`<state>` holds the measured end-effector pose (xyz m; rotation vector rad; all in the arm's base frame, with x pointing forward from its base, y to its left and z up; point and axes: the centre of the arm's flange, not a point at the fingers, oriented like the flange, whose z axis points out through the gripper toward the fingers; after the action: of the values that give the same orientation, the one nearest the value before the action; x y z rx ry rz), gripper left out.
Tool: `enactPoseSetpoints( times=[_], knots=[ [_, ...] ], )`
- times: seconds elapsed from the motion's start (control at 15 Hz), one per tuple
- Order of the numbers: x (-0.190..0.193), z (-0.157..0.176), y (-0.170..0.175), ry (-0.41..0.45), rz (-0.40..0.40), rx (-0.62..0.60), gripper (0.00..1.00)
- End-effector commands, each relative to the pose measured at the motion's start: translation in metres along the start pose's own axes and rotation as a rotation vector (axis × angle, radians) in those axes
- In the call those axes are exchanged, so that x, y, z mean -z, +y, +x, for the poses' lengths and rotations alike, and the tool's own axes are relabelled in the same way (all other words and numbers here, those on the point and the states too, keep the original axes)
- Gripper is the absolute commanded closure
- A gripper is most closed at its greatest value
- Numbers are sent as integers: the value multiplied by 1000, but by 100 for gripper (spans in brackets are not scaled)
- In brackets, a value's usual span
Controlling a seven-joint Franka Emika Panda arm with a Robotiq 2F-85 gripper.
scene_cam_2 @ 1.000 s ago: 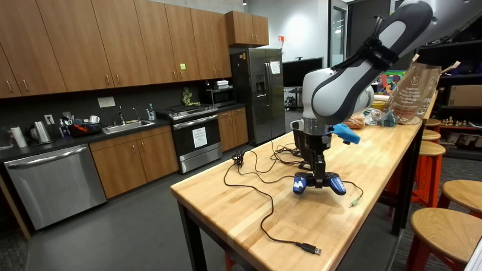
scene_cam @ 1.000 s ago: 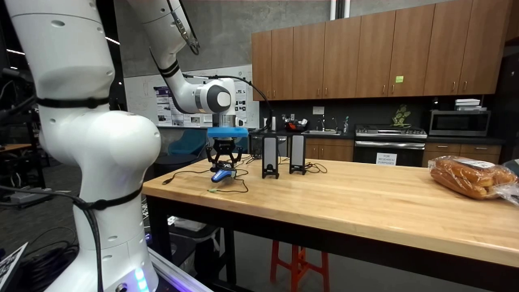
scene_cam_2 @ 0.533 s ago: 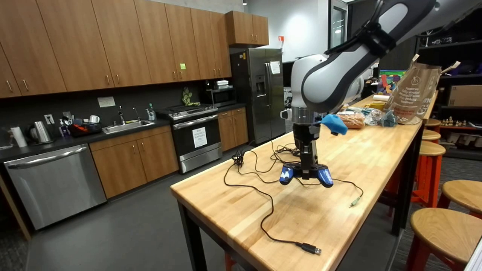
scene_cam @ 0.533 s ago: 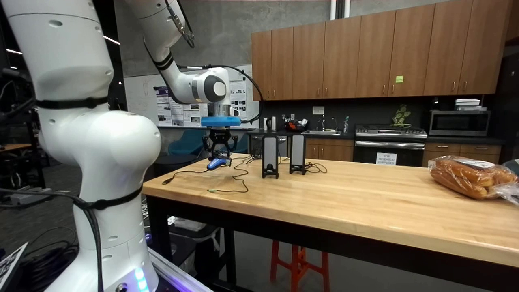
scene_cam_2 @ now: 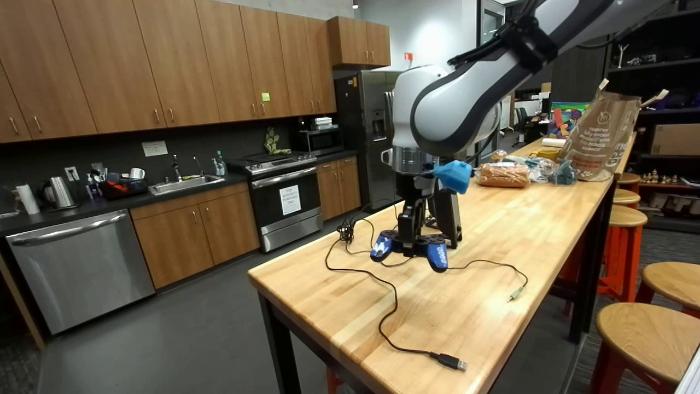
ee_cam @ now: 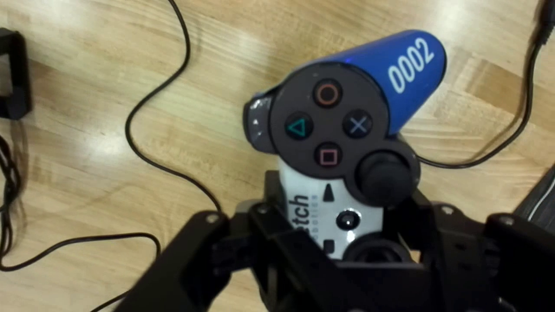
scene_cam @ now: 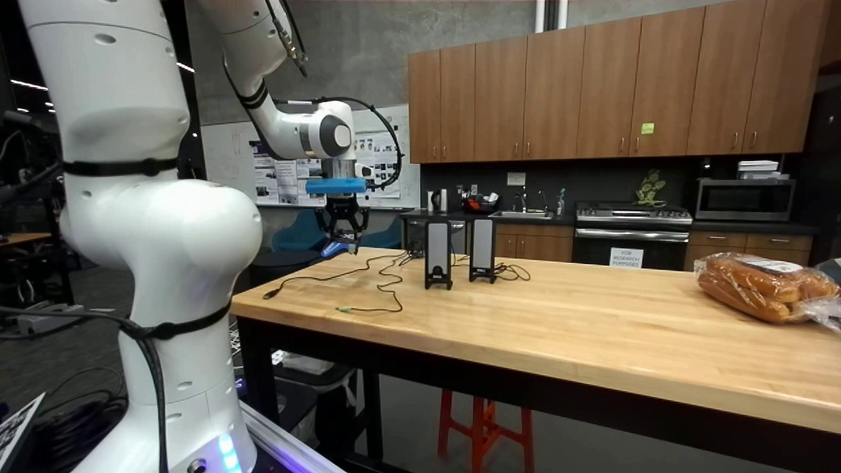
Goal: Move the controller to the left edge of the table
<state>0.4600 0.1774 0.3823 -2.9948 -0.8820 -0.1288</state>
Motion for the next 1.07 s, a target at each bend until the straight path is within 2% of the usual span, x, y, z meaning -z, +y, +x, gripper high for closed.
enactPoseSetpoints(
  times=[0.0,0.6,1.0],
  knots=[
    [5,34,-17,2,-1,-76,64],
    [-14,98,-46,11,18,-249,64],
    [-33,127,-60,4,25,-340,64]
  ],
)
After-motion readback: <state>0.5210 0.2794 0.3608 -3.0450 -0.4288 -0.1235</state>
